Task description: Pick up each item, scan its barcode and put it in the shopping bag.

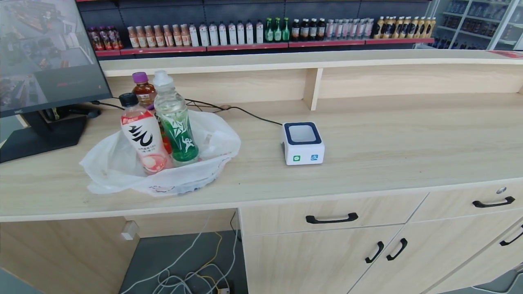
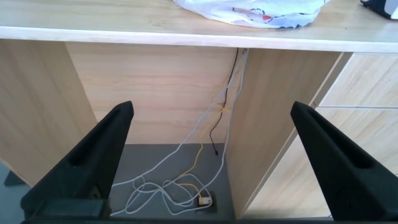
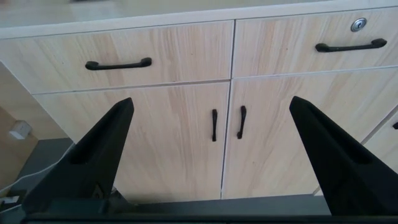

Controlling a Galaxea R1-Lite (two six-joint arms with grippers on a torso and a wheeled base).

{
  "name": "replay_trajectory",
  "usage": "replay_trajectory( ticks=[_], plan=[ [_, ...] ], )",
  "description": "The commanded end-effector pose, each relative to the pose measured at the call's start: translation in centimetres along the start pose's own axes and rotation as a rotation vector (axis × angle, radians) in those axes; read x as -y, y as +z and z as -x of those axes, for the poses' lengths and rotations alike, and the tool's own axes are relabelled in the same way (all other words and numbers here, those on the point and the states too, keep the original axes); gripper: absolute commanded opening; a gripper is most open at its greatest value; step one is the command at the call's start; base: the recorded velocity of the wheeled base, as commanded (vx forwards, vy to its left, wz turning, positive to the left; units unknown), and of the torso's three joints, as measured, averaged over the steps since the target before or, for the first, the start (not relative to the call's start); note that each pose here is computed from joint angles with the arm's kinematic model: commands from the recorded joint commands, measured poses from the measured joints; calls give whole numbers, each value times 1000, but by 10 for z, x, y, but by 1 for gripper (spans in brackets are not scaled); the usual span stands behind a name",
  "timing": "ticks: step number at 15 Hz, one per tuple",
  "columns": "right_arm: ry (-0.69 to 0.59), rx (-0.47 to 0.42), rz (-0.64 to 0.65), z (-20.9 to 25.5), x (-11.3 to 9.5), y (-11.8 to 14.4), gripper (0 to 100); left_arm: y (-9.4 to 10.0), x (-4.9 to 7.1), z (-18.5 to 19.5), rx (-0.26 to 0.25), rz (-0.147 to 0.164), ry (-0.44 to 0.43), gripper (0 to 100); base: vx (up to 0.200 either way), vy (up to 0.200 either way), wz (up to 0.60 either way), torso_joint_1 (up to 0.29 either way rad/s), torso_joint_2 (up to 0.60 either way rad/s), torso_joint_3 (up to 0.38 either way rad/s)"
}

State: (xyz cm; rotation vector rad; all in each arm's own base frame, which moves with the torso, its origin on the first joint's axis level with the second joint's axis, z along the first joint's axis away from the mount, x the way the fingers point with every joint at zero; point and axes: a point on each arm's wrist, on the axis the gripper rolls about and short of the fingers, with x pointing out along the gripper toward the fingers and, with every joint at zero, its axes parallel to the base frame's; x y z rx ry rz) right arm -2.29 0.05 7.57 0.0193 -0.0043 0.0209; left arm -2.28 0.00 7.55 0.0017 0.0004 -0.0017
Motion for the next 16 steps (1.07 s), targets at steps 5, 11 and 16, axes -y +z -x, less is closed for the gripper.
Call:
replay_trajectory(
  ticks=[5, 11, 16],
  plan=[
    [1, -1, 2, 0, 0, 0, 100, 0, 0, 0, 0, 0, 0, 100, 0, 0, 0, 0, 0, 0],
    [1, -1, 2, 0, 0, 0, 100, 0, 0, 0, 0, 0, 0, 100, 0, 0, 0, 0, 0, 0],
    [1, -1, 4, 0, 0, 0, 100, 0, 0, 0, 0, 0, 0, 100, 0, 0, 0, 0, 0, 0]
  ],
)
